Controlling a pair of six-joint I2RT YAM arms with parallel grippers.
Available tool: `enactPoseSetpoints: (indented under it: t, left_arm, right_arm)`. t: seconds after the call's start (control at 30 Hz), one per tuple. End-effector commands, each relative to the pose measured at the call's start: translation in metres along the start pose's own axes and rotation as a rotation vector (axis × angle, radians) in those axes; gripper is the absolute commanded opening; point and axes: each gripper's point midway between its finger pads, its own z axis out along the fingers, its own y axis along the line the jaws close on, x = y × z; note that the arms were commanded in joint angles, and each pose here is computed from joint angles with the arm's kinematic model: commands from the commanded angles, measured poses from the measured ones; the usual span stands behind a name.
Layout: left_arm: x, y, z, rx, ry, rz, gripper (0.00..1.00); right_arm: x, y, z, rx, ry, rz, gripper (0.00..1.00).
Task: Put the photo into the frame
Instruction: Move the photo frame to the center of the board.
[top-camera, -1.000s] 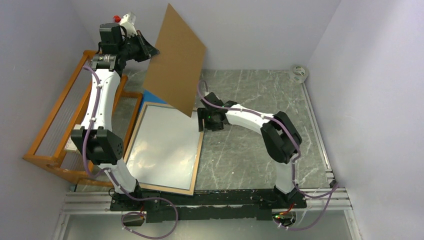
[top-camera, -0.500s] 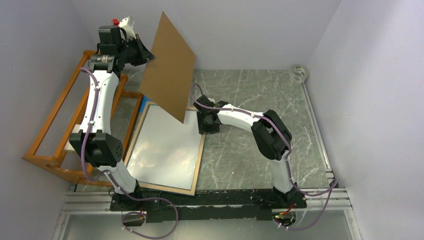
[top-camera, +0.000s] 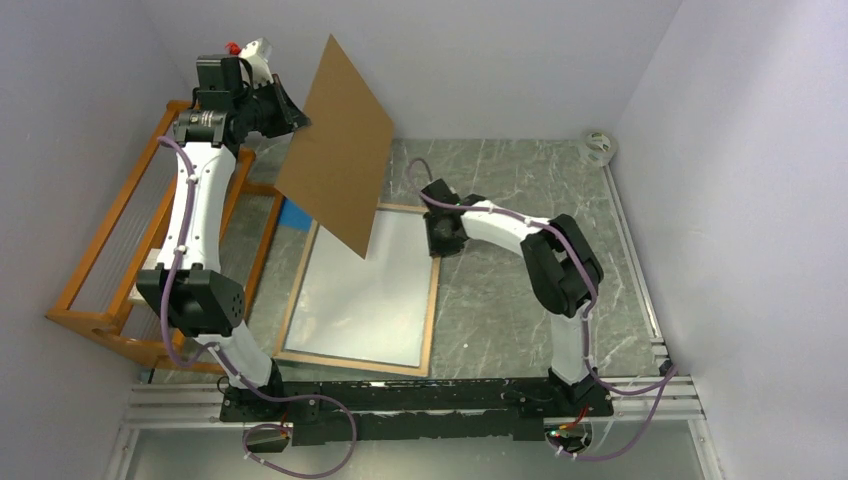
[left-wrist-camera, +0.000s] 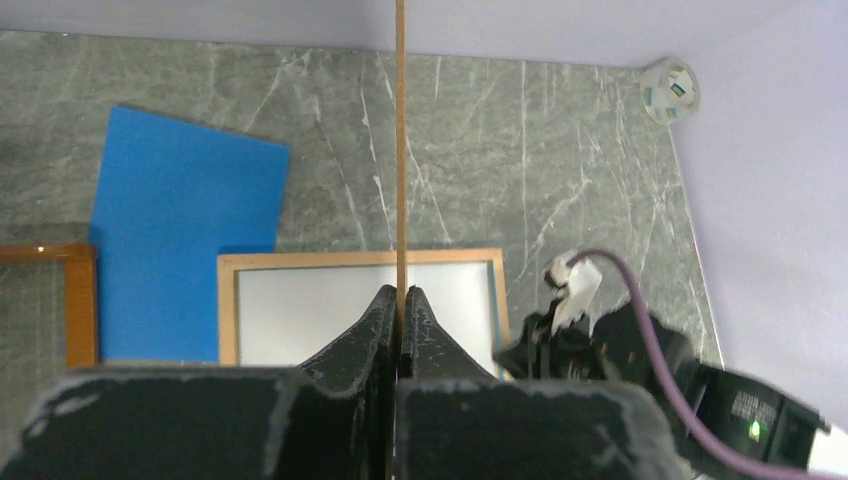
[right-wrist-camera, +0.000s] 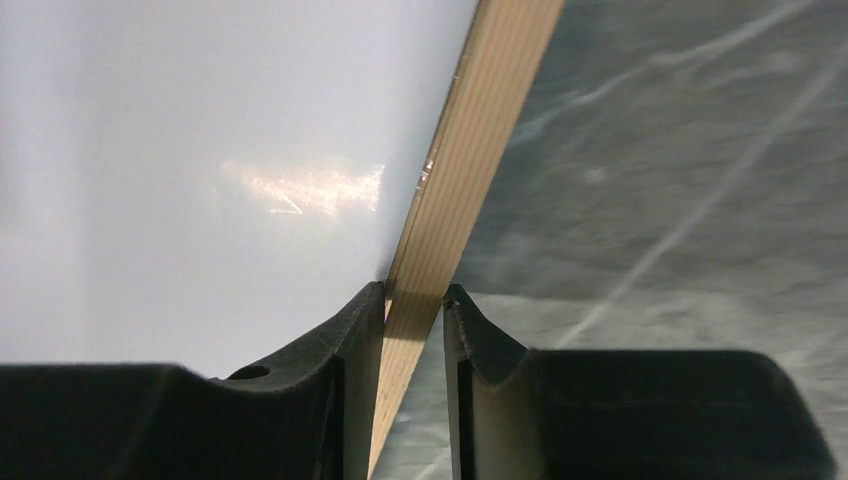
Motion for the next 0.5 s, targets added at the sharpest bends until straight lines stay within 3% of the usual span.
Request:
enactPoseSetpoints:
  t: [0.0, 0.23, 0.3, 0.4, 0.47]
  left_arm:
    - [-0.028, -0.042, -0.043, 0.117, -0.110, 0.088, 0.03]
    - [-0.016, -0.041, -0.050, 0.113, -0.081, 0.085, 0.03]
    - [-0.013, -0.042, -0.052, 0.114, -0.072, 0.089, 0.02]
    - [-0.011, -0.041, -0.054, 0.110, -0.069, 0.099, 0.02]
    - [-0.011, -0.041, -0.056, 0.110, -0.077, 0.109, 0.02]
  right_arm:
    - [-0.033, -0.047, -0.012, -0.026, -0.064, -0.071, 0.29]
    - [-0.056, -0.097, -0.017, -0.032, -0.080, -0.072, 0.32]
    - [-0.064, -0.108, -0.023, 0.001, -0.081, -0.038, 0.45]
    - [-0.082, -0.113, -0.043, 0.026, -0.154, 0.028, 0.72]
    - [-0.093, -0.111, -0.060, 0.021, -0.206, 0.061, 0.82]
